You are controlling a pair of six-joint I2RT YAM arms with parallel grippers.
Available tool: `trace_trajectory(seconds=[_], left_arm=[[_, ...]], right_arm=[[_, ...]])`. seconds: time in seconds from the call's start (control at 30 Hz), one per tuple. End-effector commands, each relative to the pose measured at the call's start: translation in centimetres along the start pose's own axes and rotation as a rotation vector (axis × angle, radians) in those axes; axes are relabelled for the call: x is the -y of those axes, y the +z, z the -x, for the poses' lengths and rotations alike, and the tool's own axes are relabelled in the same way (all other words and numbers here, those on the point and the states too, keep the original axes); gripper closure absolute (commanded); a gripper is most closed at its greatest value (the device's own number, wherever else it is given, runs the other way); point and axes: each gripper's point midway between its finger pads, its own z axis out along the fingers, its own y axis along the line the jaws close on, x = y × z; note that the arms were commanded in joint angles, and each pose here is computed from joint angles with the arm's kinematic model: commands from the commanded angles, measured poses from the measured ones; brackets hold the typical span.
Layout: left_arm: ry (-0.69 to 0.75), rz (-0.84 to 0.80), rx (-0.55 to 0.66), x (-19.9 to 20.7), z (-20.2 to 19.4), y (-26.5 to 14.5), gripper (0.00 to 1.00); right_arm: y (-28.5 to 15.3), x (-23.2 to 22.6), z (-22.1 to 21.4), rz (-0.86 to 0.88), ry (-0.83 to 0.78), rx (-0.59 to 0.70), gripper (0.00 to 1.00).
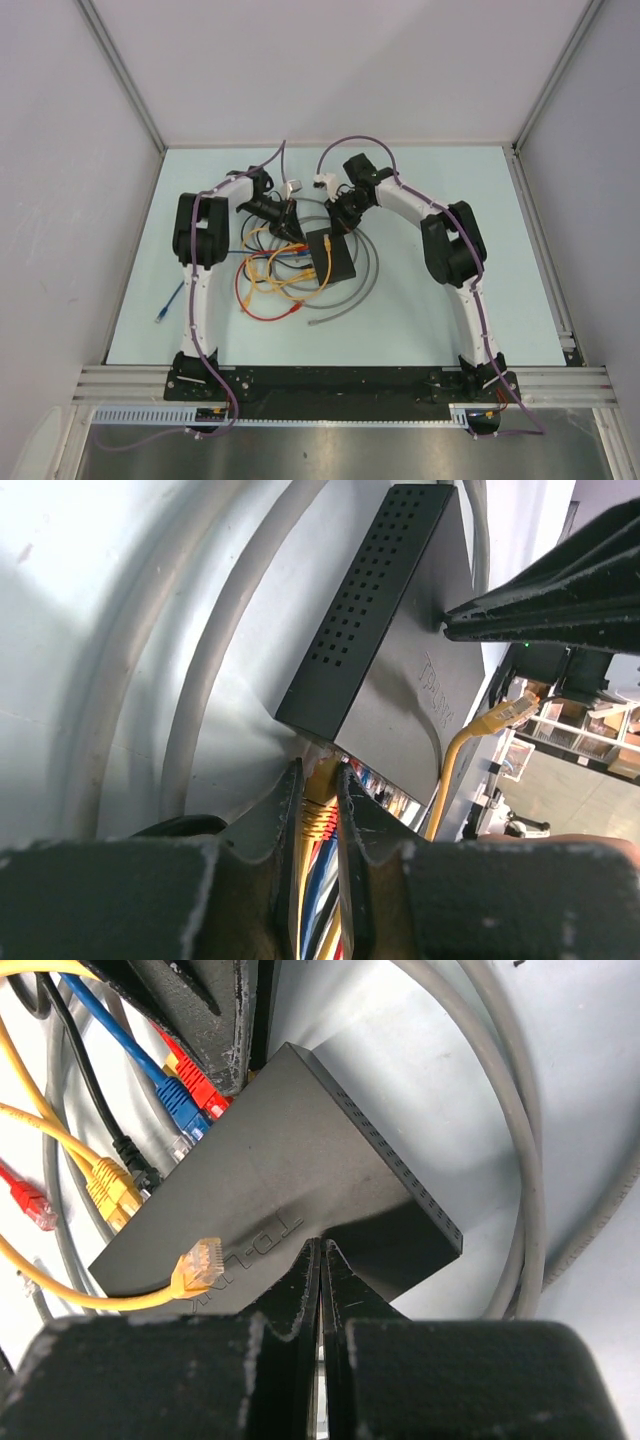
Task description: Pull the plug from the switch port
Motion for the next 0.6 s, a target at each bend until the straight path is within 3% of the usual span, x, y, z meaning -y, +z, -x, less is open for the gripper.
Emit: trace_trajectory(seconds=[0.0, 0.1, 0.23, 0.47, 0.57], left_arm=[[0.065, 0.217, 0.004, -4.5, 0.8, 0.2, 1.00], [0.056, 0.302, -0.023, -5.8, -0.8, -0.7, 1.00], [0.028, 0.300, -0.042, -5.6, -2.6, -1.0, 1.00], [0.112, 0.366, 0.002, -5.7, 1.5, -2.6, 1.00], [0.128, 0.363, -0.022, -5.3, 0.7, -3.1, 1.00]], right_arm=[[2.0, 1.3, -7.3, -0.098, 0.084, -0.221, 1.00], [2.2, 1.4, -7.8, -0.102, 0.093, -0.232, 1.00], [2.4, 1.5, -7.8, -0.107, 0.092, -0.236, 1.00], [2.7, 1.3, -7.7, -0.106, 0.087, -0.236, 1.00], [2.7, 1.1, -7.9, -0.106, 0.081, -0.241, 1.00]])
